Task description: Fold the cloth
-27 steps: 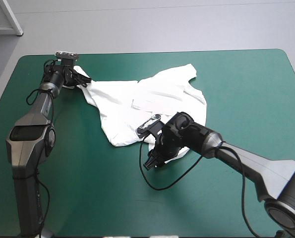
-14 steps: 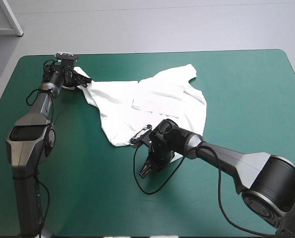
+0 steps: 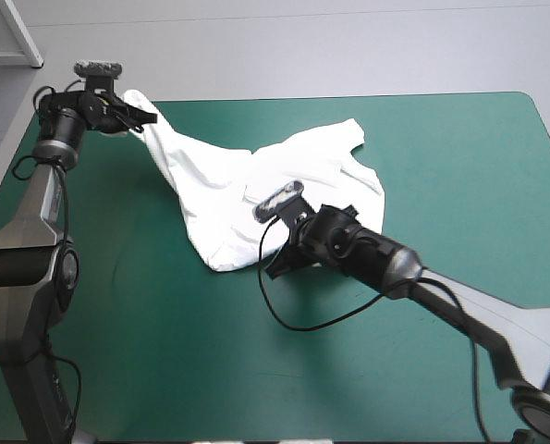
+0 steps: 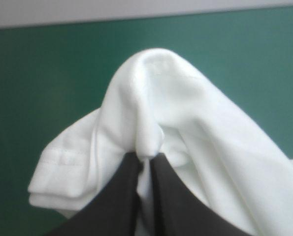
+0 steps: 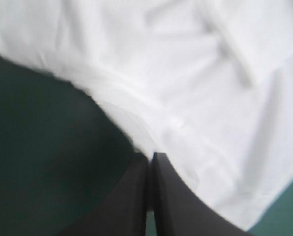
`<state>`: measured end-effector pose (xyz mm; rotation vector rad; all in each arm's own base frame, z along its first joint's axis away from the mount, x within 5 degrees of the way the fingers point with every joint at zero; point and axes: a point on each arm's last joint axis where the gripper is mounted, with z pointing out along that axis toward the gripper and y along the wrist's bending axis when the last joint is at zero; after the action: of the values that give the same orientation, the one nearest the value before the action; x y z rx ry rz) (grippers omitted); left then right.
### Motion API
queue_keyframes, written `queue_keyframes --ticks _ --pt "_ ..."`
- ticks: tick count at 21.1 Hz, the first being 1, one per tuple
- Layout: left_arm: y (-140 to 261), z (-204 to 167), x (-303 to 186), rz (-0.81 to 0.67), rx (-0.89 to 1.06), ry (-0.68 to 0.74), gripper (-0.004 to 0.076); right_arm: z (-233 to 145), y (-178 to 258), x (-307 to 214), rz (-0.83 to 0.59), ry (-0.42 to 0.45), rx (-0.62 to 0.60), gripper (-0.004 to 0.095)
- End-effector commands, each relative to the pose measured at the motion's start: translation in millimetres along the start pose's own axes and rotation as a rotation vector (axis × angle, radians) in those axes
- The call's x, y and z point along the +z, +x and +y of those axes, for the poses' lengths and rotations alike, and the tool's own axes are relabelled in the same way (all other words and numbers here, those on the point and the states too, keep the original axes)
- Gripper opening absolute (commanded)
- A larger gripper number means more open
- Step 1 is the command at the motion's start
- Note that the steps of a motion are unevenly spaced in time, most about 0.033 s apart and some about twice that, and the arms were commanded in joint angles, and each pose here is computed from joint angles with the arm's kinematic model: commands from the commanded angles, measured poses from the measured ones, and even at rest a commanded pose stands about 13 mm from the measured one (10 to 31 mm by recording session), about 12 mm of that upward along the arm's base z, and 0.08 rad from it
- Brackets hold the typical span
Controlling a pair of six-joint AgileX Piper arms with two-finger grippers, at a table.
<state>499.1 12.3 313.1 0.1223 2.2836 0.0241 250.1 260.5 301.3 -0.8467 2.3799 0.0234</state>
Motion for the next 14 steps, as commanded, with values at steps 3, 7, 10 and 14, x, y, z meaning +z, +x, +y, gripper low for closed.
queue_keyframes --ticks 3,7,10,14 --pt "-64.8 -1.0 -165.2 -0.388 0.002 -0.032 0.0025 -68.0 -43.2 -169.1 -0.508 0.177 0.046 -0.0017" --pt "-74.8 -5.0 -268.9 -0.614 0.008 -0.053 0.0025 -111.2 -43.6 -279.1 -0.780 0.392 0.046 -0.0017" --pt "-68.9 -5.9 -341.7 -0.756 0.048 -0.122 0.0024 -134.3 -31.0 -340.1 -0.918 0.505 0.077 -0.0017" --pt "-49.4 -4.5 -424.5 -0.903 0.119 -0.274 0.0024 -150.6 -10.4 -391.7 -1.048 0.560 0.099 -0.0017"
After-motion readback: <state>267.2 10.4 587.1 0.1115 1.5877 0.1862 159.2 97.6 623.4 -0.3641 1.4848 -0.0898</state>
